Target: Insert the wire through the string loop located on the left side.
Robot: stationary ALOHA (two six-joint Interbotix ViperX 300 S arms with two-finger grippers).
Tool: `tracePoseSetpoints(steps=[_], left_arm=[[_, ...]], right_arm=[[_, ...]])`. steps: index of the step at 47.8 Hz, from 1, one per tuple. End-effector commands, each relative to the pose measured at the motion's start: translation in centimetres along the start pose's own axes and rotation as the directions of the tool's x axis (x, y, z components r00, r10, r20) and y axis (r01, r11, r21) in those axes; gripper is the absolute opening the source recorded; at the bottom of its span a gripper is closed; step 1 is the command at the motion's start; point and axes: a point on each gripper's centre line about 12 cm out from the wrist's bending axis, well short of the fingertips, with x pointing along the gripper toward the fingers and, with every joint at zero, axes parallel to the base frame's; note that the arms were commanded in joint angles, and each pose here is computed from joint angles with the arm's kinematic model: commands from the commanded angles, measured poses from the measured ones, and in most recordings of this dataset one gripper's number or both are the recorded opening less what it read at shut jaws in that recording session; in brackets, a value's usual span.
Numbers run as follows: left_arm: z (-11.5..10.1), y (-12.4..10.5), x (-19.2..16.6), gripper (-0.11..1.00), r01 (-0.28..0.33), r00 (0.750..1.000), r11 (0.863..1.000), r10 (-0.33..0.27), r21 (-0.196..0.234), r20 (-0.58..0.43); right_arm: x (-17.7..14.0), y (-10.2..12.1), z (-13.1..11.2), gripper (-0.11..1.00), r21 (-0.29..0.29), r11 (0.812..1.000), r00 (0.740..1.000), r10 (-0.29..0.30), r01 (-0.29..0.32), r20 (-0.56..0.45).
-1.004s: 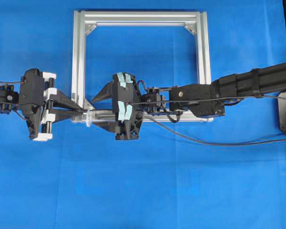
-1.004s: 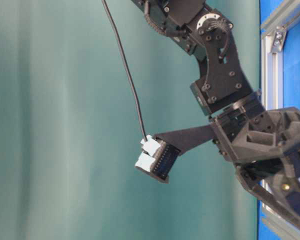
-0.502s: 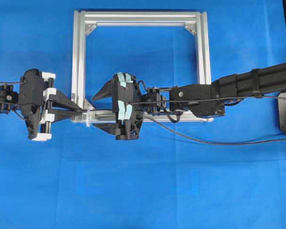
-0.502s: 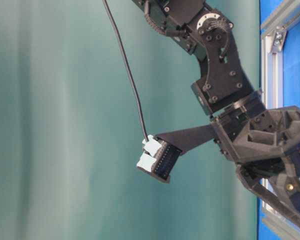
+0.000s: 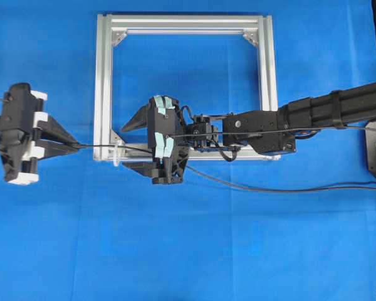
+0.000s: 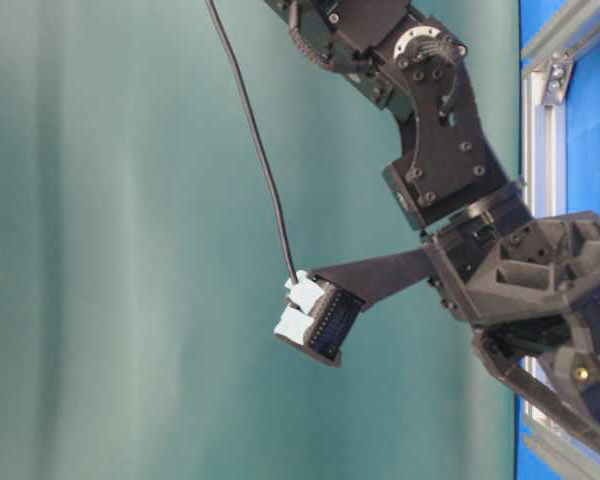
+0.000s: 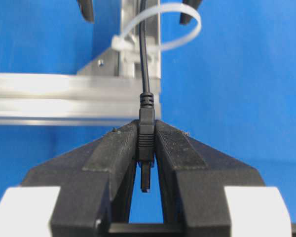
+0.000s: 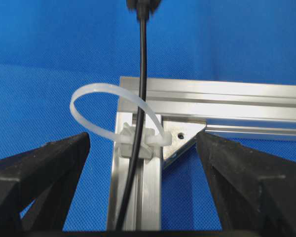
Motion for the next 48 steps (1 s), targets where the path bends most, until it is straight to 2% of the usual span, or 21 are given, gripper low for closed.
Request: tracePoseSetpoints(steps=[1,9,21,34,48], left_arm=[[0.6,-0.2,-1.3,0.08,0.009,1.0,1.0,-0.008,-0.012,0.01],[0.9,-0.3,-4.0,0.08,0.027,0.998,0.998,-0.023,-0.062,0.066],[1.6,-0.5,-8.0,0.08,0.05,0.994,0.994,-0.04,-0.093,0.098],[2.4,-0.2,-10.7,0.08,0.035,0.992,0.995,-0.023,-0.095,0.126],[2.9,-0.2,-11.6,0.08,0.035,0.986,0.996,-0.021,-0.087,0.166]], right_arm=[[-0.3,0.2,1.4,0.97,-0.002,1.0,0.999,0.006,-0.006,0.036],[-0.3,0.3,1.4,0.97,-0.004,1.0,0.999,0.006,-0.006,0.036],[-0.3,0.3,1.4,0.97,-0.004,1.0,0.999,0.006,-0.006,0.035],[-0.3,0.3,1.5,0.97,-0.002,1.0,0.999,0.006,-0.006,0.041],[-0.3,0.2,1.4,0.97,-0.002,1.0,0.999,0.006,-0.006,0.038]])
